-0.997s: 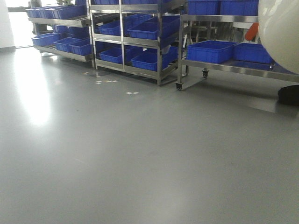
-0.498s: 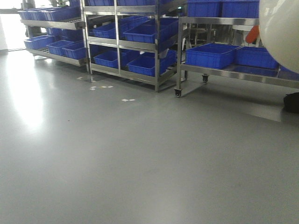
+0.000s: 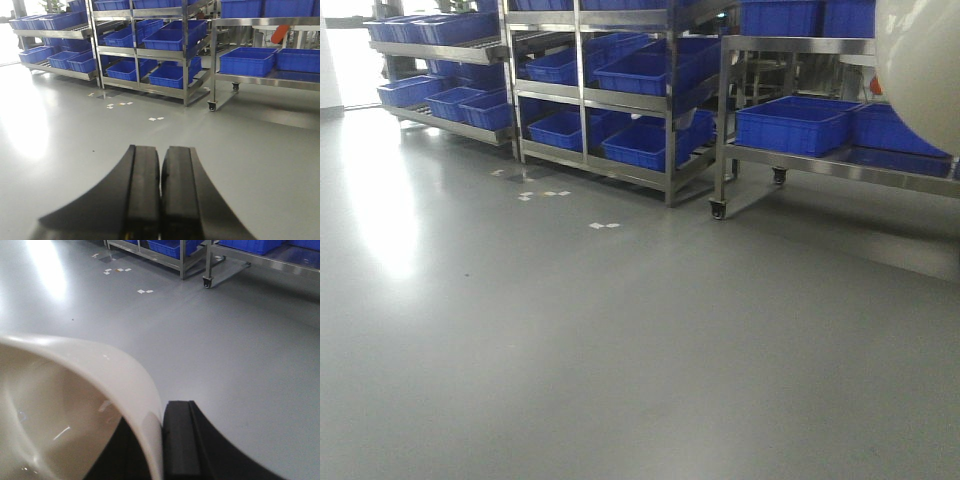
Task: Move white bin to right shelf second layer
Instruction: 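Drive past the blue-crate racks carrying the bin in the right gripper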
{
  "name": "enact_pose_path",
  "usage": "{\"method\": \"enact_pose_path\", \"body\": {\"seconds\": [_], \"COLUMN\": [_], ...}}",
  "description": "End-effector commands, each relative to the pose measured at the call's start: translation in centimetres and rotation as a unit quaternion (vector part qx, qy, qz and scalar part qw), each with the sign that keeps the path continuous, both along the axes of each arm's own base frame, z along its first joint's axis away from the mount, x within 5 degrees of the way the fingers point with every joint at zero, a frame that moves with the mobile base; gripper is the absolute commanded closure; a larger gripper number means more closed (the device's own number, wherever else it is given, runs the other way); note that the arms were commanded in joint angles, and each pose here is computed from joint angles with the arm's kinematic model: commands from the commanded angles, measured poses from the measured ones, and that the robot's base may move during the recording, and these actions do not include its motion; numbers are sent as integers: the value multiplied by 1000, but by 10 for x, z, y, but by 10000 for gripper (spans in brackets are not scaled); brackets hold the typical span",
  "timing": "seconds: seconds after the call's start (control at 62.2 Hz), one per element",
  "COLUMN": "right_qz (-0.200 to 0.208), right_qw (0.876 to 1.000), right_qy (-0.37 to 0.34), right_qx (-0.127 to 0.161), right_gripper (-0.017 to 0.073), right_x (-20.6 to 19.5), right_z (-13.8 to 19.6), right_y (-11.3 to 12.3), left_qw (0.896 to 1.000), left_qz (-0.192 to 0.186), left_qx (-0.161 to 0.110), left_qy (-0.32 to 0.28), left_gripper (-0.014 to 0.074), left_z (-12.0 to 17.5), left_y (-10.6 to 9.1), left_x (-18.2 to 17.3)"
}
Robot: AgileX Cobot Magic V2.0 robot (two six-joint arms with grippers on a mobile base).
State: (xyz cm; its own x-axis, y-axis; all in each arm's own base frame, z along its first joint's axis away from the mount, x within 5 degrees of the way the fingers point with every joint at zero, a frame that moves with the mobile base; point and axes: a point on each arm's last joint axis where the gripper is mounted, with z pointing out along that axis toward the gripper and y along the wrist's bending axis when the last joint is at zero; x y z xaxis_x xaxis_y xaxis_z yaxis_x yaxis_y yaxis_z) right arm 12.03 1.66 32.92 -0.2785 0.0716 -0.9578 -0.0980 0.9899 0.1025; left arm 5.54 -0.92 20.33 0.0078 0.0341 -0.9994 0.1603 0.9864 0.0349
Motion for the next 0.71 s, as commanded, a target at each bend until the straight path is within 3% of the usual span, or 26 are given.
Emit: {"method": "enact_pose_path", "body": {"seconds": [0.0, 0.691], "right_qz": [2, 2], "right_qw": [998, 998], "right_qy": [-68, -68], "right_qx": [6, 6], "right_gripper": [503, 503], "right_x": [1, 1], "right_z": [21, 21], "right_y": [0, 0], "left_qw": [1000, 1000], "left_qz": [2, 2], "left_qx": [-9, -9], "left_qy": [-30, -30], "left_gripper": [509, 509], "left_z": [-4, -4], "left_y": [0, 0], "left_x": [0, 0]}}
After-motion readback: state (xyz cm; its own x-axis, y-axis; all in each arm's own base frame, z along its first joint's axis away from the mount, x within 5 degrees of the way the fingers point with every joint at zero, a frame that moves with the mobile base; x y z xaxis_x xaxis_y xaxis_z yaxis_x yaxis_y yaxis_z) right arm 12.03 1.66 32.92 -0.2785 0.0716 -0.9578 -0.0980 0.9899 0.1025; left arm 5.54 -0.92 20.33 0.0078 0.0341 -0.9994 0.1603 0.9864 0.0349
